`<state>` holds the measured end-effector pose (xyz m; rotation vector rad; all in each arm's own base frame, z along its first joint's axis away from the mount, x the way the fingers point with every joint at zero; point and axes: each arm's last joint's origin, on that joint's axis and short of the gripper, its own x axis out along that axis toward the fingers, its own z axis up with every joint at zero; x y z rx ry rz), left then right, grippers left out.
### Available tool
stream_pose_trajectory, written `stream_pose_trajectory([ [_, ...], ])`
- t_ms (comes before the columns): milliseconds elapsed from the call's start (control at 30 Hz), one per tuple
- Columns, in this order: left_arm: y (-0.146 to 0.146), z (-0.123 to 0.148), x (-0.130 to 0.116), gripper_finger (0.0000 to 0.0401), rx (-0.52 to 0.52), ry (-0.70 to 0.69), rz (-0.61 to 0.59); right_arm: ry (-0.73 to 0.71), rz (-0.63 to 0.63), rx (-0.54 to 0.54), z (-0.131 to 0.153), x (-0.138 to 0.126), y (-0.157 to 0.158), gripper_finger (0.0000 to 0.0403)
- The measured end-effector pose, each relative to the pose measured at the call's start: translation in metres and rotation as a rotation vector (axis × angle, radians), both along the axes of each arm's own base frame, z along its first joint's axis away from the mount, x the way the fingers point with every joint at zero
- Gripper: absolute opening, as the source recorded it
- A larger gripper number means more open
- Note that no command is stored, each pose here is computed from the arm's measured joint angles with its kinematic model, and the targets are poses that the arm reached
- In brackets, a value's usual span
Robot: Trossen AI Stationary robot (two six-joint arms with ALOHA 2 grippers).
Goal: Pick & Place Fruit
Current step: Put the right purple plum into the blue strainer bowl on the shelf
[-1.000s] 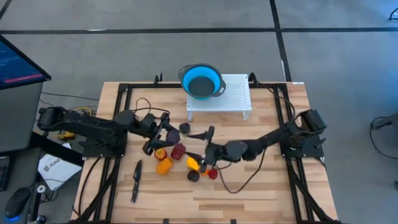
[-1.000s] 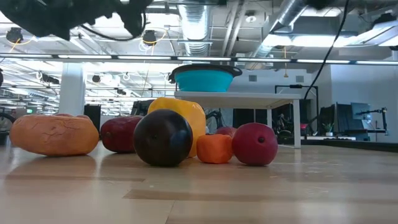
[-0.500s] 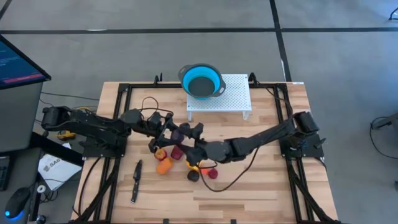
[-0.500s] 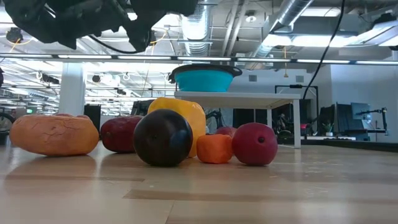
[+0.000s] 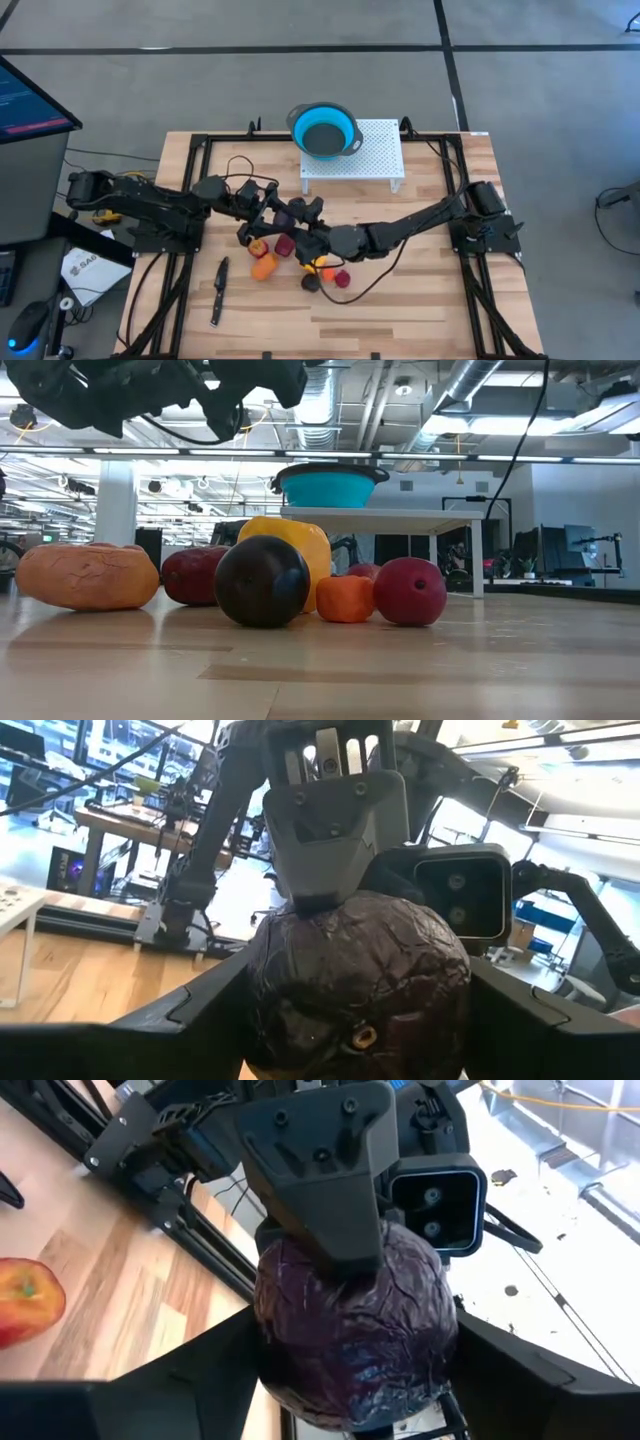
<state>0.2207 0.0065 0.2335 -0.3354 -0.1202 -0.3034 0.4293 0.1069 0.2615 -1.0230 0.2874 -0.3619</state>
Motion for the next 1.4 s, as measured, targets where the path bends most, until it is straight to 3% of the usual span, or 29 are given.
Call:
stream_pose_trajectory([
  [167,0.004,0.000,0.000,0.0291,0.002,-0.002,0.016,-0.005,0.011,0.023,-0.001,-0.001,0.004,0.0244],
  [433,0.018,0.001,-0.001,0.0362,0.097,-0.029,0.098,0.033,-0.001,0.272,-0.017,-0.004,0.009,0.0241],
  [667,0.022,0.006,-0.010,0.0372,0.306,-0.059,0.124,0.155,-0.076,0.535,-0.035,-0.022,0.021,0.0241],
  [800,0.020,-0.002,-0.017,0.0361,0.465,0.090,0.242,0.185,-0.148,0.714,-0.016,-0.042,0.010,0.0241],
  [933,0.016,-0.016,-0.026,0.0349,0.602,0.340,0.439,0.087,-0.249,0.879,0.024,-0.060,-0.023,0.0241],
  [1033,0.011,-0.024,-0.031,0.0341,0.647,0.463,0.533,0.003,-0.322,0.990,0.063,-0.066,-0.061,0.0241],
  [1233,-0.001,-0.026,-0.031,0.0329,0.603,0.475,0.524,-0.002,-0.499,1.120,0.113,-0.062,-0.165,0.0241],
  [1400,-0.003,-0.025,-0.031,0.0322,0.549,0.470,0.524,0.058,-0.603,1.164,0.109,-0.049,-0.256,0.0240],
])
